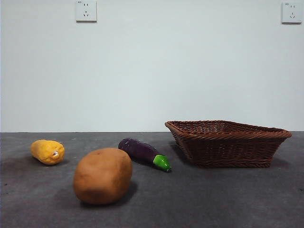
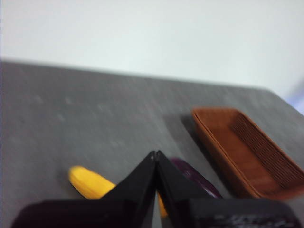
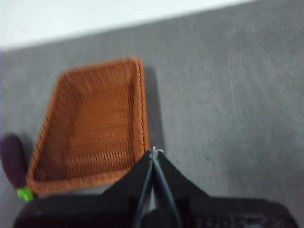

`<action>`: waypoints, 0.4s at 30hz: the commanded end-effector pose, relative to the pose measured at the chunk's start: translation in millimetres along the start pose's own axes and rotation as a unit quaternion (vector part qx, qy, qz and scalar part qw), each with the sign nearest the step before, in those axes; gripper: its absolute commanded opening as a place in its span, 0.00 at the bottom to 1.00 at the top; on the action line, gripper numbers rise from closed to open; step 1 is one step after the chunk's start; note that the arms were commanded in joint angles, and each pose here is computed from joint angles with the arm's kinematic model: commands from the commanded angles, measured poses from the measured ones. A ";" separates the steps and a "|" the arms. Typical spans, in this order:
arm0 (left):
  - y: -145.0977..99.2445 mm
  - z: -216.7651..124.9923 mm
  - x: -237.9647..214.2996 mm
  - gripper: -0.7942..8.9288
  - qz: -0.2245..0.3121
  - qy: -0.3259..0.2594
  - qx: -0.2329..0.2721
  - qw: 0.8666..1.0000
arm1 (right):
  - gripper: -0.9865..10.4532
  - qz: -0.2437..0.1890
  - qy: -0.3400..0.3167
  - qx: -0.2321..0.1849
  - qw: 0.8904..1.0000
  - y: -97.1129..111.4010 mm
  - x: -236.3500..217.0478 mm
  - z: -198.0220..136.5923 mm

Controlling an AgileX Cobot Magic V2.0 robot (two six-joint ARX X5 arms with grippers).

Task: Help me put the vegetables on the table into the basket

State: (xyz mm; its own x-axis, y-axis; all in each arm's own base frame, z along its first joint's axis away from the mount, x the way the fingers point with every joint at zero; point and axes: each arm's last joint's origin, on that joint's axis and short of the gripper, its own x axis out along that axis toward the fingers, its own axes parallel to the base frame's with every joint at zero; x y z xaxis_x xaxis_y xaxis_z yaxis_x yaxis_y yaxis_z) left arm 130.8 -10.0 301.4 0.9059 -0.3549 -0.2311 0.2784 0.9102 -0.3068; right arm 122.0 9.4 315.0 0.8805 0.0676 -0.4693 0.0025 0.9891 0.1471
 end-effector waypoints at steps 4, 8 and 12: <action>-6.7 38.8 14.2 0.08 -0.025 0.104 -0.044 0.993 | 0.09 -0.008 0.057 -0.020 0.998 5.2 8.7 30.4; -5.9 58.3 29.5 0.08 -0.020 0.155 -0.065 0.986 | 0.08 -0.011 0.076 -0.020 0.997 7.4 20.4 43.2; -1.9 64.9 47.7 0.08 -0.037 0.190 -0.078 0.978 | 0.08 -0.006 0.093 -0.025 0.995 10.1 34.7 56.4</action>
State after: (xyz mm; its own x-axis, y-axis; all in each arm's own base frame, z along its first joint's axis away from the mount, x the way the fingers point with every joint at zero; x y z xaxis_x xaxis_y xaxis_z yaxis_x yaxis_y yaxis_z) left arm 192.8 -13.8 353.5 0.7086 -0.4868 -0.5107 0.2514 0.8505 -0.4620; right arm 178.0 14.1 348.7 0.7760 0.0717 -0.6267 -0.0053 0.9942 0.1073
